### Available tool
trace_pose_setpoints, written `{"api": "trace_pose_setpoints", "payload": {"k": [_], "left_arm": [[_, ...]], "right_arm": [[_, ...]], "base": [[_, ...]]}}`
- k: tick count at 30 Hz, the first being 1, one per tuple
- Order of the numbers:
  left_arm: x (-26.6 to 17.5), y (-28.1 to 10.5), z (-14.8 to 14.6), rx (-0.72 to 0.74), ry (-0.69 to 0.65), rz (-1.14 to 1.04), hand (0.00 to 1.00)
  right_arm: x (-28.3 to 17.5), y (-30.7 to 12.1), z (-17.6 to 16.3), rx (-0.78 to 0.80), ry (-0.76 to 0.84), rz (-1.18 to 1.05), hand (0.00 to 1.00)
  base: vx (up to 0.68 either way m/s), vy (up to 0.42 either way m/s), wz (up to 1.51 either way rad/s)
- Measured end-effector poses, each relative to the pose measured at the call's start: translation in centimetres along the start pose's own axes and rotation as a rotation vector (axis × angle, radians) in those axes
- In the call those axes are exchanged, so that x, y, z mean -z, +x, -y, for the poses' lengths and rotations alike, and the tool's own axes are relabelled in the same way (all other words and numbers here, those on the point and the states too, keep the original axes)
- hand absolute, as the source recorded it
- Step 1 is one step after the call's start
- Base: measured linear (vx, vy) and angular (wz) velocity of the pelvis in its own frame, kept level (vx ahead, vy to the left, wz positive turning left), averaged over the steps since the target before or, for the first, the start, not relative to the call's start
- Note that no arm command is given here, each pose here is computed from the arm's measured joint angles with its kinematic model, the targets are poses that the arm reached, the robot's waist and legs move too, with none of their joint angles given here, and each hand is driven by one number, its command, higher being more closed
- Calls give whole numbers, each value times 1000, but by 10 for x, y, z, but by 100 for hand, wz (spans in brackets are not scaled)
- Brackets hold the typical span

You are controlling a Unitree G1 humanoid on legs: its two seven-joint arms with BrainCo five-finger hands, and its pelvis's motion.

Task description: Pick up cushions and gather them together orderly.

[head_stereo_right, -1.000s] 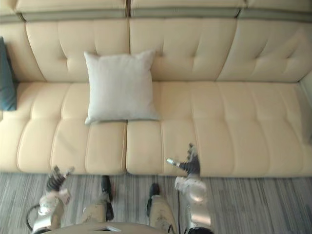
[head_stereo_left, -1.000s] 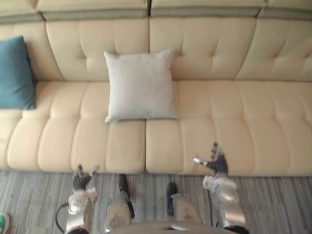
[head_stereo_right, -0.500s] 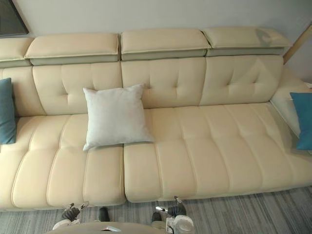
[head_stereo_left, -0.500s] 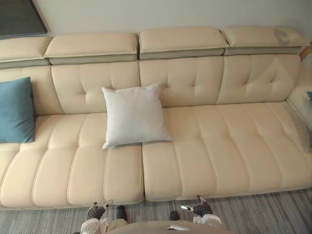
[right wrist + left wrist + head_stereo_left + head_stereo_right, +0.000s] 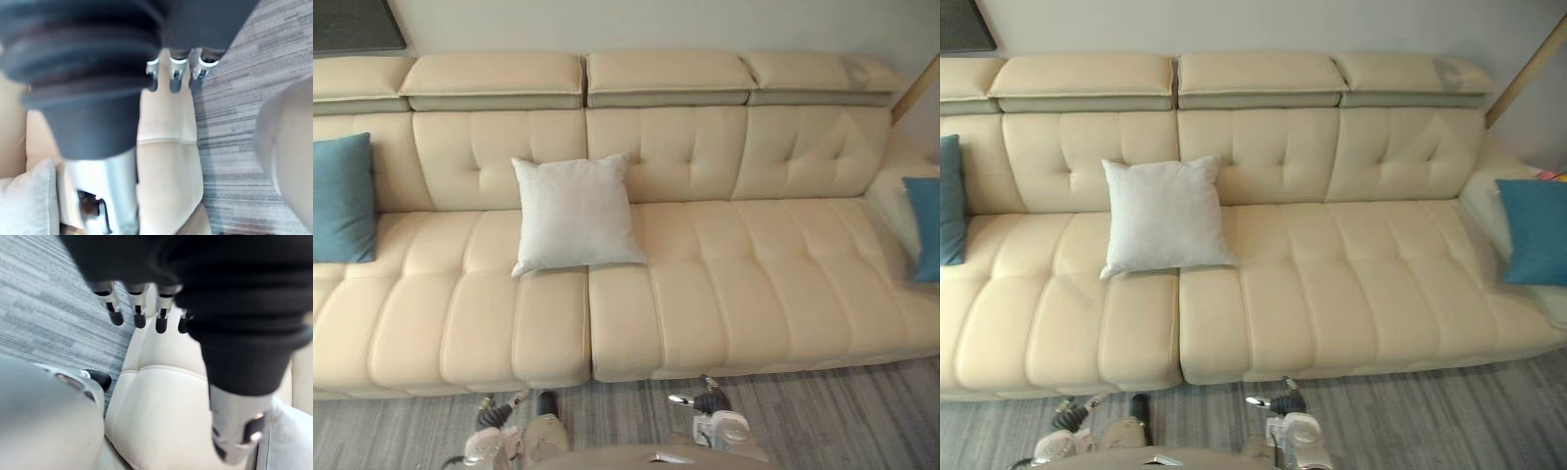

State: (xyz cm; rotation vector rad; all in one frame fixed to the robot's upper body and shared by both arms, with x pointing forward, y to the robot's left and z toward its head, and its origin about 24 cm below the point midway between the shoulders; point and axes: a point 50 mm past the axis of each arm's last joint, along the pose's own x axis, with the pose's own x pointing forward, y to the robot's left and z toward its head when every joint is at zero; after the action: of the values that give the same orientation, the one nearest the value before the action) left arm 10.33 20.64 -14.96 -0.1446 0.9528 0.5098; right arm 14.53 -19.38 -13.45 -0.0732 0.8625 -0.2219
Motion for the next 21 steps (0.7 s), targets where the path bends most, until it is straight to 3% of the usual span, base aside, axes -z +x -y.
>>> {"api": "trace_pose_setpoints", "payload": {"k": [5,9,15,21], "left_arm": [[-2,1,10,18,15,-2,0],[4,-2,16,36,6,-13,0],[1,-2,18,30,-26,-8,0],[3,-1,6,-4,-34,-15,0]], "right_arm": [[-9,2,-6,-5,-15,24,0],[9,-4,-2,19,-13,-24,0],[13,-5,7,49,14,-35,0],[9,-4,-11,23,88,-51,0]], "base": [[-222,-153,-4],[-210,-56,31],[-168,168,-34],[-140,184,-68]]}}
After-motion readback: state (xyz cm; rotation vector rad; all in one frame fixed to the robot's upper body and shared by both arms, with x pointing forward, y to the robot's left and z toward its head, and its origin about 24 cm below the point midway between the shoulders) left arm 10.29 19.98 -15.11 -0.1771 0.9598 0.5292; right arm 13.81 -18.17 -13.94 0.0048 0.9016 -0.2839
